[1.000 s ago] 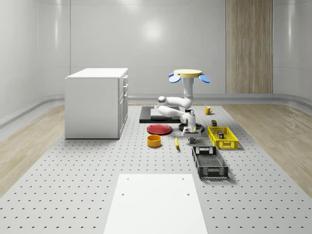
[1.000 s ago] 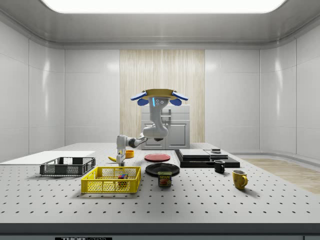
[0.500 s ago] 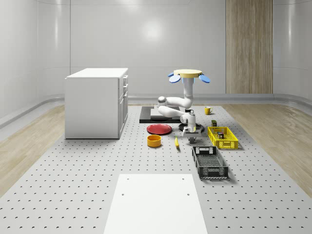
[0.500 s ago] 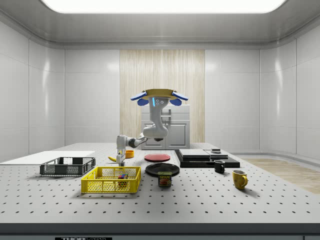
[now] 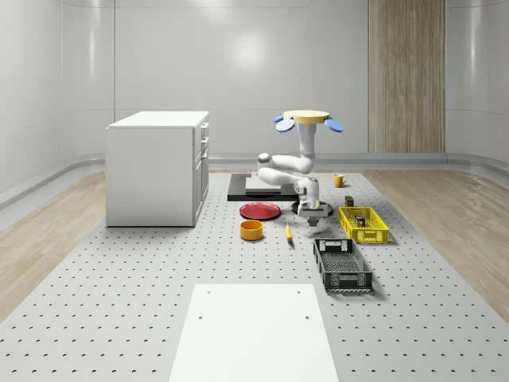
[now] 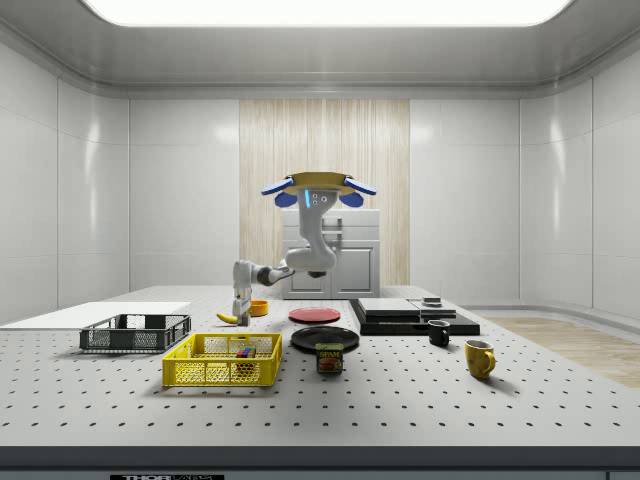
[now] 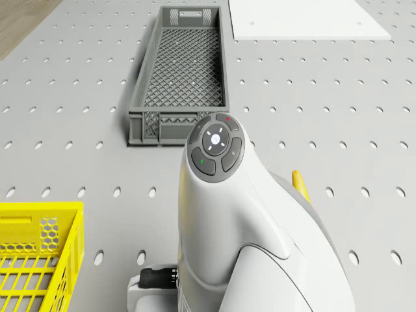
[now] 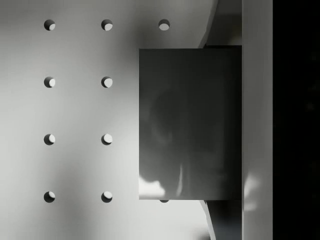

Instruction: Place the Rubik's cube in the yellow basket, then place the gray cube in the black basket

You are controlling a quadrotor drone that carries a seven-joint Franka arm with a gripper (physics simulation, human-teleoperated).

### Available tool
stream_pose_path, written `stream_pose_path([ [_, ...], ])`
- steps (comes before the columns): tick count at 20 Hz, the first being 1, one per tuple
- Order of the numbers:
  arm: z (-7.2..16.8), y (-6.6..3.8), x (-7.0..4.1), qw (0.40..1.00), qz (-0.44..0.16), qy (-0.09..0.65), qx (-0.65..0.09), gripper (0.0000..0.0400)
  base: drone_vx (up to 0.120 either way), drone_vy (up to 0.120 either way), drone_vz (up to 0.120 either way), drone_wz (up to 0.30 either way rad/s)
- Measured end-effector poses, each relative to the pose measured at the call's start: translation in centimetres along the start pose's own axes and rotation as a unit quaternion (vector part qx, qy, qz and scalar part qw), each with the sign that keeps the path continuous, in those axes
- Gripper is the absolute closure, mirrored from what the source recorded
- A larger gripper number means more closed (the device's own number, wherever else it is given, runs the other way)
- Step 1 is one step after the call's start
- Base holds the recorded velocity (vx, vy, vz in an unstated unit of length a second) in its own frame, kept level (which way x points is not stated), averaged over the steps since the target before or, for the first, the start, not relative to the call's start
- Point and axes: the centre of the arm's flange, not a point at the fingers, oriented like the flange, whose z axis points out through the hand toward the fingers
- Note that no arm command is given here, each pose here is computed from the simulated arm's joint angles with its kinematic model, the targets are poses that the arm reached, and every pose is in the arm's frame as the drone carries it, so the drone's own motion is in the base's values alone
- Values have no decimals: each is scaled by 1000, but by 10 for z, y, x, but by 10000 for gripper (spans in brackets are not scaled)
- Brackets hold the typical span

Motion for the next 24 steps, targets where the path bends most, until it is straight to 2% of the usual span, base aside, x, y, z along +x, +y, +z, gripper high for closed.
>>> stream_pose_path([
  [3,-5,0,0,1000,0,0,0,150,0,0,120,0],
  [6,-8,0,0,1000,0,0,0,150,120,0,27,0],
  [12,-10,0,0,1000,0,0,0,150,120,93,0,0],
  [18,-10,0,0,1000,0,0,0,150,120,0,87,0],
  [24,-11,0,0,1000,0,0,0,150,120,113,0,0],
])
